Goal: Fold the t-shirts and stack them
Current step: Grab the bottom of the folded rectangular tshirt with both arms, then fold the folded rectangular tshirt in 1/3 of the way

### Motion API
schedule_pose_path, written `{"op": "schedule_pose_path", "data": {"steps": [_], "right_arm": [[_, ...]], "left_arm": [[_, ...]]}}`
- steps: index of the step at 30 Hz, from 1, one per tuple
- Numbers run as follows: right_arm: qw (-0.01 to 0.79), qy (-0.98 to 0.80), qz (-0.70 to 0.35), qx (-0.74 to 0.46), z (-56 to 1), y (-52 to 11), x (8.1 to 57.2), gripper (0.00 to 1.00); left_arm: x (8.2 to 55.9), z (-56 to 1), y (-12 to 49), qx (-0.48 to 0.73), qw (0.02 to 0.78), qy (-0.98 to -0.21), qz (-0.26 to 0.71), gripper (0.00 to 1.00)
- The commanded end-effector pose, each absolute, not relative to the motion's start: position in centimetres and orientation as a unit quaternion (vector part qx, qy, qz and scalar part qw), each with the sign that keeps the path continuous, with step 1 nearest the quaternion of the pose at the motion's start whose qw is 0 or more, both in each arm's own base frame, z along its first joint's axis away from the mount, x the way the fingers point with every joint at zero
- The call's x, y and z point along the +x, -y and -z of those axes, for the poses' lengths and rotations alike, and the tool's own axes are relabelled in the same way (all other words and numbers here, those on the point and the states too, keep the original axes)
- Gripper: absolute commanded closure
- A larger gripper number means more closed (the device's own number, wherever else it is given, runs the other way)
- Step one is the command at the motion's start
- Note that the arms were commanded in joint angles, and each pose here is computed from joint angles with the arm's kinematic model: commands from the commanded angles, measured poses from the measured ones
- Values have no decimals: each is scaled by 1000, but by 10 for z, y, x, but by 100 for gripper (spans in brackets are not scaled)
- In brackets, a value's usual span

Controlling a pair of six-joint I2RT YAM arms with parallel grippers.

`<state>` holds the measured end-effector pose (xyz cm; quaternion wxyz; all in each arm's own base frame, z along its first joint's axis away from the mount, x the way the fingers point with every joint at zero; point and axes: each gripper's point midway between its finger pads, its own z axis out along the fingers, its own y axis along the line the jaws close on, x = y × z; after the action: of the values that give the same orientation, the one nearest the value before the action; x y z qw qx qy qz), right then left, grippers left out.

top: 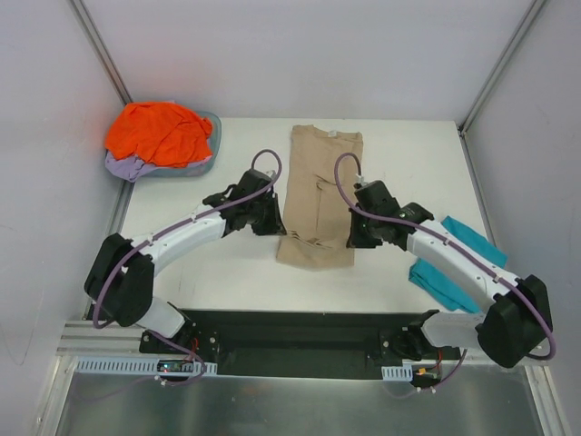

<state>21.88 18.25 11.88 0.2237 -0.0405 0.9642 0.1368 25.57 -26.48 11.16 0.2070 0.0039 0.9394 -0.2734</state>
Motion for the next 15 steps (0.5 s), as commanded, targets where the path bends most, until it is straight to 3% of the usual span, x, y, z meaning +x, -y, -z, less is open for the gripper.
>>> {"op": "schedule_pose_path", "data": {"steps": [1,15], "right_arm": [[246,-955,-154,-54,-140,-187,250,99],[256,-951,-173,-12,-150,-176,318,99]], "left_arm": [[289,-123,270,13,217,-934,285,100],[369,-140,278,9,237,-920,311,100]]}}
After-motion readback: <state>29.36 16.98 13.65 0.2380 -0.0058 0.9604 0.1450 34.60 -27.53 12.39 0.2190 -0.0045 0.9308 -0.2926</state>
